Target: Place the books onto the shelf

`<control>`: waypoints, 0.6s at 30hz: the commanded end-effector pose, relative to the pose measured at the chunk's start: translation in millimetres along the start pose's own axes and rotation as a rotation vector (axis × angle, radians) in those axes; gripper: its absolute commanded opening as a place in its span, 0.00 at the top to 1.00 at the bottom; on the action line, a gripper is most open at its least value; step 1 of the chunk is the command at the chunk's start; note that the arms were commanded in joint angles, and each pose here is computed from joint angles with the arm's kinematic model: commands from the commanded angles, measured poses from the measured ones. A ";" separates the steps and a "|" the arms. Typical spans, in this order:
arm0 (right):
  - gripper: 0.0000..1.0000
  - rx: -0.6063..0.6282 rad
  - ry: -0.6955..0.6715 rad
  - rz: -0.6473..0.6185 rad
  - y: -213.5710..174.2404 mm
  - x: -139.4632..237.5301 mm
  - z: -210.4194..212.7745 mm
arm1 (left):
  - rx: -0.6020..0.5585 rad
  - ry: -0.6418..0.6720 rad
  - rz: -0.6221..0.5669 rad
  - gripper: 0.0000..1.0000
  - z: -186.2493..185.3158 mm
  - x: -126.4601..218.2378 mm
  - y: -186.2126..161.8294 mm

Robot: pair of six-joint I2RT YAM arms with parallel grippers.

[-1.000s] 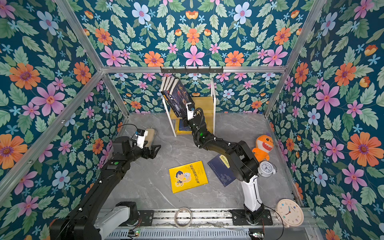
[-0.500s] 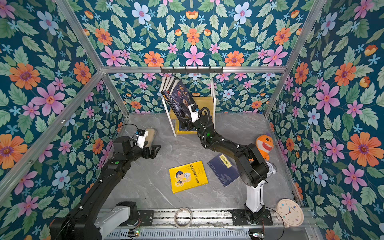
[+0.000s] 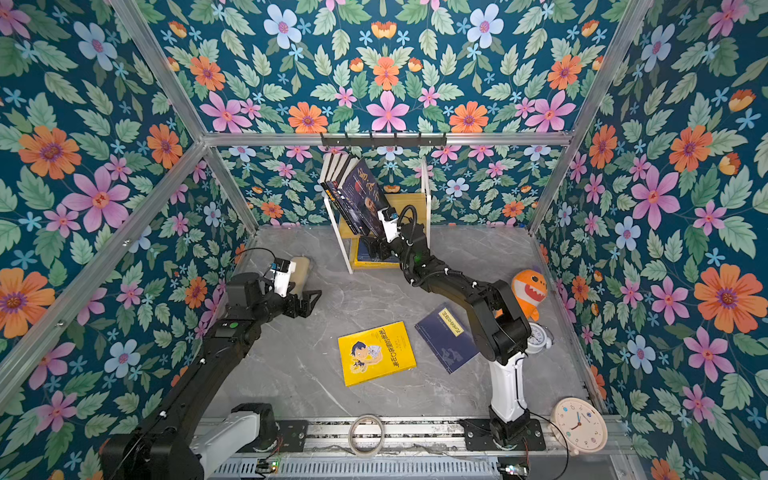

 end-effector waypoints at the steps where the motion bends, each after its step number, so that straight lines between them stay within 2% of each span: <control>1: 0.11 -0.024 0.062 0.046 -11.6 -9.3 7.2 | -0.001 0.001 -0.019 0.00 0.1 0.5 3.9; 7: 0.15 -0.020 0.095 0.051 -9.1 -18.6 6.7 | 0.007 0.003 -0.018 0.00 1.6 0.6 5.2; 18: 0.30 -0.015 0.101 0.059 -2.0 -19.6 -1.1 | 0.013 0.009 -0.011 0.00 4.6 -1.7 3.2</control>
Point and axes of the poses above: each gripper's point midway between its finger pads, its own x axis back along the fingers, its own z axis along the line the jaws close on, y = z × x, the point moved 2 cm from there along x, back along the fingers, and after that the axes turned 1 degree about -x, right-handed, at the moved point
